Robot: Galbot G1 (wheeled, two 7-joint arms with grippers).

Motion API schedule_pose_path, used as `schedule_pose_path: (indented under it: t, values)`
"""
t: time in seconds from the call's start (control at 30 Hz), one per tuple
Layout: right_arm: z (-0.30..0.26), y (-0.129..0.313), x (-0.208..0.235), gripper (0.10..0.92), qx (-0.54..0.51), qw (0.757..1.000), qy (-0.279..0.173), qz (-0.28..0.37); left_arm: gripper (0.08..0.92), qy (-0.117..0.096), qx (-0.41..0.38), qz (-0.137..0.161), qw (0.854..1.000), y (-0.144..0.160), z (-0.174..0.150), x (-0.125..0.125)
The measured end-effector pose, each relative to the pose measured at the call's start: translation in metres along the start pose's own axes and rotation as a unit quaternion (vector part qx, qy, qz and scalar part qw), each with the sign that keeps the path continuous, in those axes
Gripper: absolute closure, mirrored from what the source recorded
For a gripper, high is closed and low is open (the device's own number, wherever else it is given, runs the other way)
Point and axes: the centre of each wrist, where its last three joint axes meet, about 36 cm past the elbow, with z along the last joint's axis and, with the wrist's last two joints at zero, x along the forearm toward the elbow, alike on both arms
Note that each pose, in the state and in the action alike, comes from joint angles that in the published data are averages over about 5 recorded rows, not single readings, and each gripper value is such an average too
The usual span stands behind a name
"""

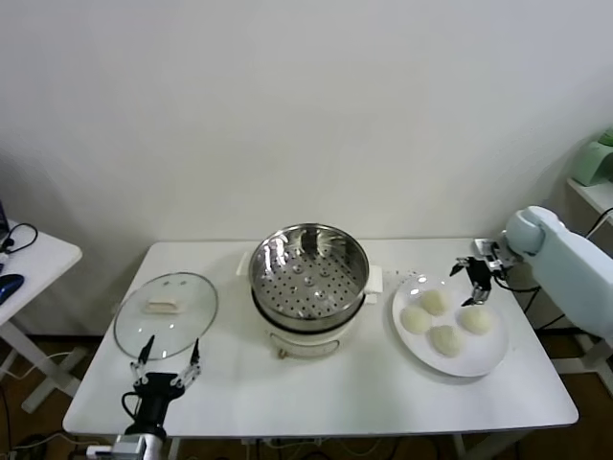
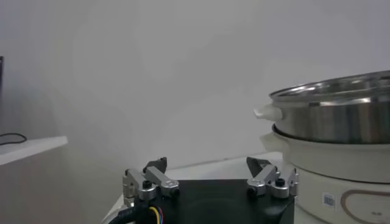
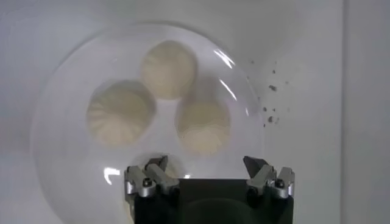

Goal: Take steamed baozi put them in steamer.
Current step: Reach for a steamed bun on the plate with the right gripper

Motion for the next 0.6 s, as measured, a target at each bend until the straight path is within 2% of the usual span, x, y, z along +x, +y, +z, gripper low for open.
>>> schedule_pose_path:
  t: [0.6]
  values:
    - [-0.033, -0.019, -0.037, 0.200, 0.014, 0.999, 0.013, -0.028, 0.177, 0.007, 0.005, -0.005, 1.000, 0.002, 0.006, 0.006]
